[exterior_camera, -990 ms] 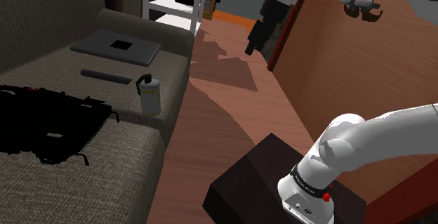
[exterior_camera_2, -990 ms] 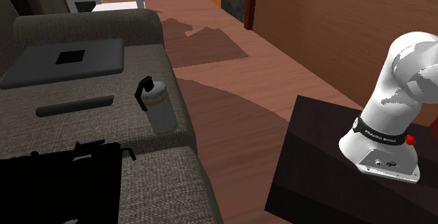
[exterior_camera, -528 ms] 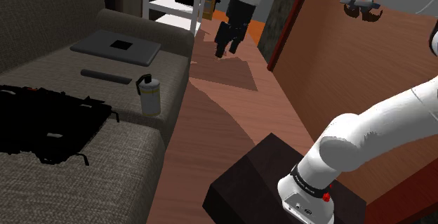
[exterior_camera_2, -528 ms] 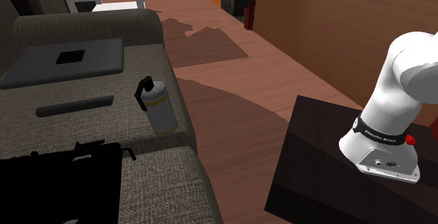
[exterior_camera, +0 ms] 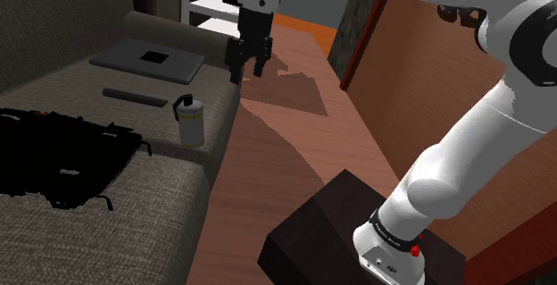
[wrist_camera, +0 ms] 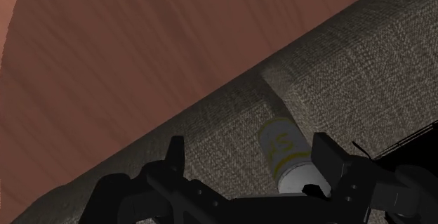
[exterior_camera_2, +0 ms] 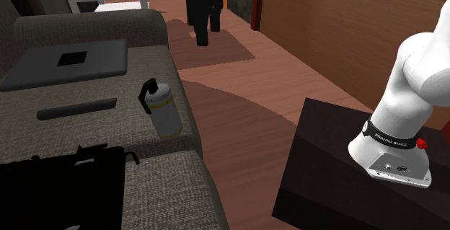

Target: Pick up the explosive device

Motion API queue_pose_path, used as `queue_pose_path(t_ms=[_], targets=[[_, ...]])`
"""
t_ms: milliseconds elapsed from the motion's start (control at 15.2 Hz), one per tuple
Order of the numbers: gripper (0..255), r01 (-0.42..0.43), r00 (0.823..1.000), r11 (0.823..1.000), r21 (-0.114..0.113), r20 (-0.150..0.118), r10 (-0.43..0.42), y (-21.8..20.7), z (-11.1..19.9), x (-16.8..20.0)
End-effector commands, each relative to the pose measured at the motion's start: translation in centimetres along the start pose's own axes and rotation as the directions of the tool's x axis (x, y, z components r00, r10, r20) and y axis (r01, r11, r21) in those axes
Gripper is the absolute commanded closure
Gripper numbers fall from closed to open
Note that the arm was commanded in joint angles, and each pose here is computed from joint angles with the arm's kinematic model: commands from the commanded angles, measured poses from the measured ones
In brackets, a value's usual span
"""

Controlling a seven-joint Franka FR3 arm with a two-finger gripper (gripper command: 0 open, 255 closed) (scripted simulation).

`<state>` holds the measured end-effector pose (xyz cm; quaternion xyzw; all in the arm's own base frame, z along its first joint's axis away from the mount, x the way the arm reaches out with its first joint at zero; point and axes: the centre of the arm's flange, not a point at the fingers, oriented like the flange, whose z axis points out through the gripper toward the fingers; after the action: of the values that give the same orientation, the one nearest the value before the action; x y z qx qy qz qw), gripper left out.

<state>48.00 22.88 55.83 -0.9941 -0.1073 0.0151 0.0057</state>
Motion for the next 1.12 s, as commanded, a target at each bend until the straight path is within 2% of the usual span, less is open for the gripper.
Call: queue_pose_path(t_ms=[0,594,1056], targets=[[0,-0.001,1.000,1.000,-0.001,0.023,0.001,-1.3,0.9,2.1],[0,0.002,0.992,1.000,-0.007,0.123,-0.001,-8.9,6.2,11.3],[0,0.002,0.992,1.000,-0.007,0.123,-0.001,-8.9,9.4,11.5]])
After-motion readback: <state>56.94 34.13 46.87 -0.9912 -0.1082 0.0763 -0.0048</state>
